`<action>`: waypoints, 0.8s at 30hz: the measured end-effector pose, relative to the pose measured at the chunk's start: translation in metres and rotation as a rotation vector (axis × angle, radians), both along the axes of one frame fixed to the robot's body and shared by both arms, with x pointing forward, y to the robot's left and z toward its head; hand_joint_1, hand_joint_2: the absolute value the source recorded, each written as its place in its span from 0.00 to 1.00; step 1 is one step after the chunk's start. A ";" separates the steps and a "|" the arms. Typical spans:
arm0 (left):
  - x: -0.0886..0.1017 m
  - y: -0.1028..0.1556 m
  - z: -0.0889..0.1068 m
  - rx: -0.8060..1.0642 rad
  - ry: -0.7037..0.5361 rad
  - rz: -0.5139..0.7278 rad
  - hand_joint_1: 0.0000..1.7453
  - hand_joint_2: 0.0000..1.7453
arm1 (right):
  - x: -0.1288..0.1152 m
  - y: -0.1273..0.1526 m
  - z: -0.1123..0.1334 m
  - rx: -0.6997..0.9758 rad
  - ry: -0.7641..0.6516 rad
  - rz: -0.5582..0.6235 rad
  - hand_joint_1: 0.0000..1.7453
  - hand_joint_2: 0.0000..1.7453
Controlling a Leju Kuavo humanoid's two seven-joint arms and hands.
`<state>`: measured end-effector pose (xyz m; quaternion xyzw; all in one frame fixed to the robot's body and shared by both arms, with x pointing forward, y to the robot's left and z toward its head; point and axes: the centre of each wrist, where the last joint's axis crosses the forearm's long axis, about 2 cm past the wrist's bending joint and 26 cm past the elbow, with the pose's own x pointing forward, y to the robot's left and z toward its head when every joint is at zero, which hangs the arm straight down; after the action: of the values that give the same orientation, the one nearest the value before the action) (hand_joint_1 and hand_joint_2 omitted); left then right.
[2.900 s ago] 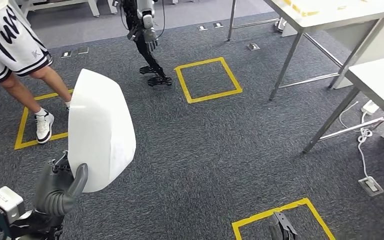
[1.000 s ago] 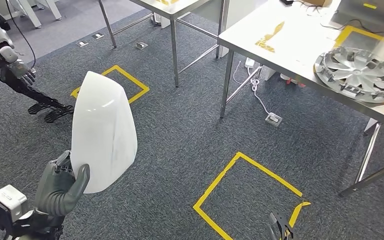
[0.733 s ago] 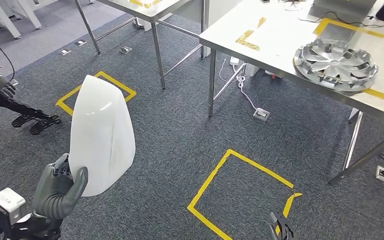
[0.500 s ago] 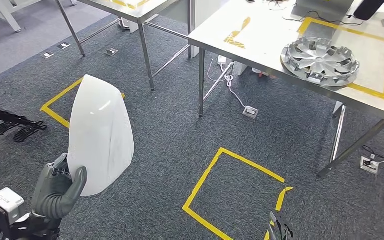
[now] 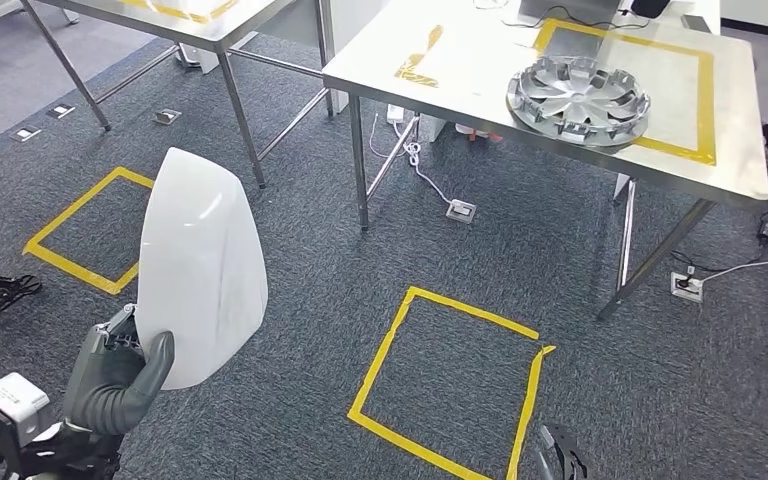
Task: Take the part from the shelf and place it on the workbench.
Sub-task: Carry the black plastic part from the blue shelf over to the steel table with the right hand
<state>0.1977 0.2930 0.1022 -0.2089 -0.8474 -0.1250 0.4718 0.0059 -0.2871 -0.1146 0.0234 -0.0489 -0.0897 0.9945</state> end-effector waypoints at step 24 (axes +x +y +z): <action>0.005 -0.001 0.004 -0.007 -0.012 0.010 1.00 1.00 | 0.004 0.000 0.000 -0.003 0.002 0.003 0.00 0.00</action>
<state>0.2025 0.2924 0.1065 -0.2056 -0.8518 -0.1212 0.4664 0.0100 -0.2866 -0.1144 0.0220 -0.0478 -0.0883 0.9947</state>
